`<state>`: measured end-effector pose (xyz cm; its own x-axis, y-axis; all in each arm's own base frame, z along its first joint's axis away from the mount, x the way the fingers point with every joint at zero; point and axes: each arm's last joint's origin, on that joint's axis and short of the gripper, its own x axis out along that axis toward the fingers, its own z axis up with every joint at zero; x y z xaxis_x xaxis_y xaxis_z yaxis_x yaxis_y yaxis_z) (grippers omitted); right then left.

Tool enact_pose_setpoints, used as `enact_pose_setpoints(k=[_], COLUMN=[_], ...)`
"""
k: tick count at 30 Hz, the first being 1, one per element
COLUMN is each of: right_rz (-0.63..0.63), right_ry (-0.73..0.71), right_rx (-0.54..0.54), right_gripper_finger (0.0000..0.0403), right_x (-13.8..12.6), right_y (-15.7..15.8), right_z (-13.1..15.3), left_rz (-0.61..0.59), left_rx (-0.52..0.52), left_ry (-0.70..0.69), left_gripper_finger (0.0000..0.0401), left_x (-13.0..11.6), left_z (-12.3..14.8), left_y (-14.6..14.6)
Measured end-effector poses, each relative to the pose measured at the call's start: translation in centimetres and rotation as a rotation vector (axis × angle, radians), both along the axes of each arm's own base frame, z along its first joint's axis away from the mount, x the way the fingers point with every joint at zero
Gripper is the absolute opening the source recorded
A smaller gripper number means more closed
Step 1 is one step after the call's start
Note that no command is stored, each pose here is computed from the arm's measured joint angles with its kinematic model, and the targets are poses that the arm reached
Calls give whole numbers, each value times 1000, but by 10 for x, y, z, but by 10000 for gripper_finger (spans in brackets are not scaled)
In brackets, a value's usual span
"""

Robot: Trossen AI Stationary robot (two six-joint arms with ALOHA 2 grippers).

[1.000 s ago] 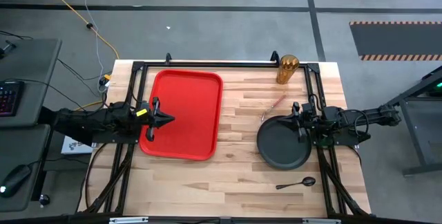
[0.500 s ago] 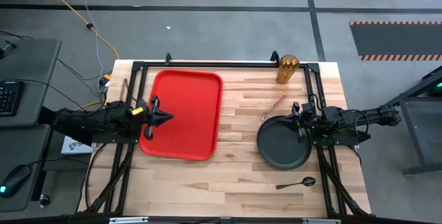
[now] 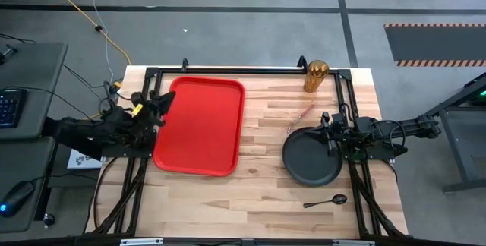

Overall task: Pick and place plate/cup/fork/spoon on tray
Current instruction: Put the brown cup on the red tray

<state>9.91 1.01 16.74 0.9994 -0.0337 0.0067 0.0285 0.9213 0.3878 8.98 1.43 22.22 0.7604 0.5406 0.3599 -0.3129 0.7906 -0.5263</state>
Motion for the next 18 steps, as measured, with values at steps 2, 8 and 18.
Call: enact_pose_setpoints(k=[2,8,18], right_rz=[-3,-224,-598], right_ry=[-1,-330,-555], right_rx=[-37,180,241], right_gripper_finger=[0,0,4], right_x=[0,-6,-28], right_y=[0,-8,-25], right_z=[0,30,113], left_rz=[-23,-38,115], left_rx=[-49,-83,17], left_ry=[-3,55,218], left_gripper_finger=[3,3,3], left_x=[6,32,76], left_z=[8,41,79], left_y=[0,-1,6])
